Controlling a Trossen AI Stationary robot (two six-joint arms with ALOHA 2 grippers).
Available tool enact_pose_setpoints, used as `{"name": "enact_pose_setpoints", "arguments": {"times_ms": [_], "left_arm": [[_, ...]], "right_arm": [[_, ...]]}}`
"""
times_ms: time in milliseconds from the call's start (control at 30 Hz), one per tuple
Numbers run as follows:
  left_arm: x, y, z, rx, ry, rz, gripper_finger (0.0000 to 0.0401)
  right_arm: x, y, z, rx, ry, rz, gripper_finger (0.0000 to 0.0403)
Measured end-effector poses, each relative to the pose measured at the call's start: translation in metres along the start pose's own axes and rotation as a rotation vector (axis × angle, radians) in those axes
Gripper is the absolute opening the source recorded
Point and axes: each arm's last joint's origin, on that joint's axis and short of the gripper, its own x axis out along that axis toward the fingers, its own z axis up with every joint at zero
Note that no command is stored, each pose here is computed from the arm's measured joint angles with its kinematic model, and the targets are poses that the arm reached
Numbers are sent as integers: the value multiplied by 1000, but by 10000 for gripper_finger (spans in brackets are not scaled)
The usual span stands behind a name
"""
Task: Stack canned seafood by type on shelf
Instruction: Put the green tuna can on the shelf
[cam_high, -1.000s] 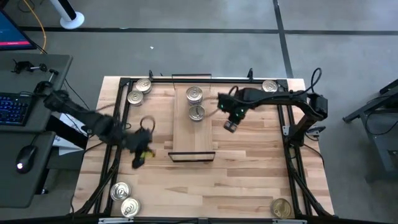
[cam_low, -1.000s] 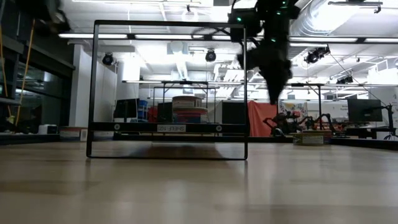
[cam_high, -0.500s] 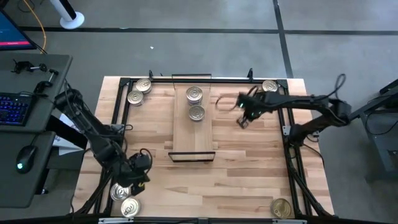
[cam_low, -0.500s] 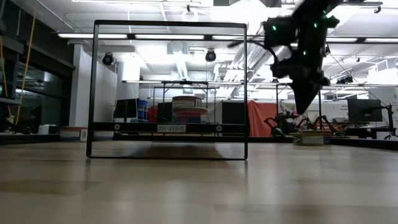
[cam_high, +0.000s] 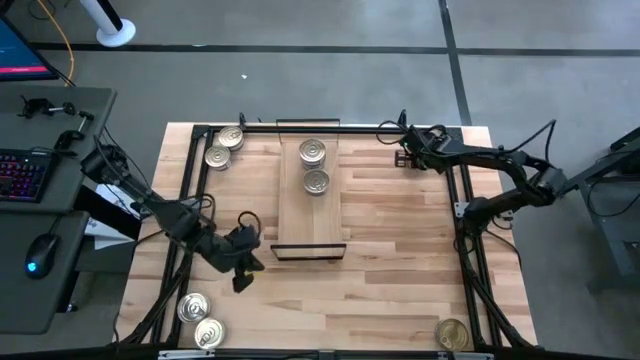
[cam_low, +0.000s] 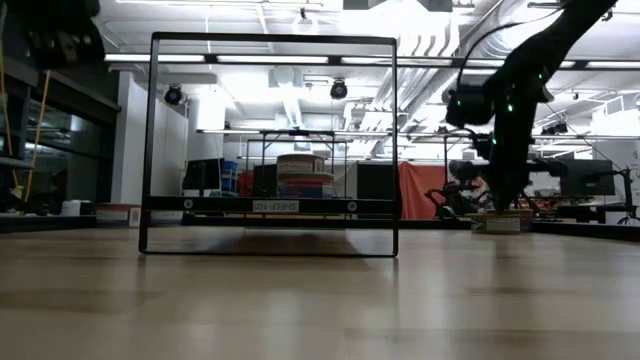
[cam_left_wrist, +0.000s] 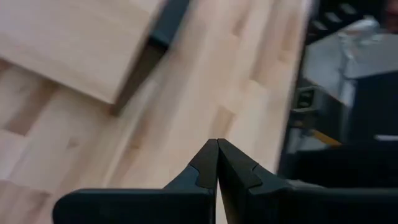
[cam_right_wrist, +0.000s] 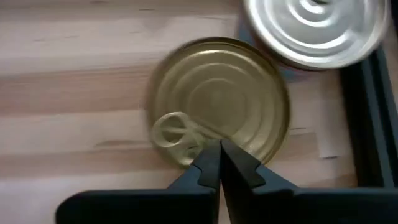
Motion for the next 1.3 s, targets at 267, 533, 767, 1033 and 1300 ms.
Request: {"name": "enact_pose_setpoints", "arguments": {"times_ms": [267,533,767,1033,1300], "left_arm": [[-21,-6,-4,8,-6,-107,0],[-15,-15,-22,58,76,-118,0],[-6,-24,-42,147,162,-117,0],[-6,-35,-61,251,153,-150,0],[5,-51,-76,364,17,-174,0]], "right_arm": [[12,0,-2,-9,-40,-5,0],[-3,16,-34,-261,97,68,0],[-38,33,-100,-392,165,85,0],[-96,42,-191,-225,281,281,0],[-137,34,-243,-256,399,400,0]]}}
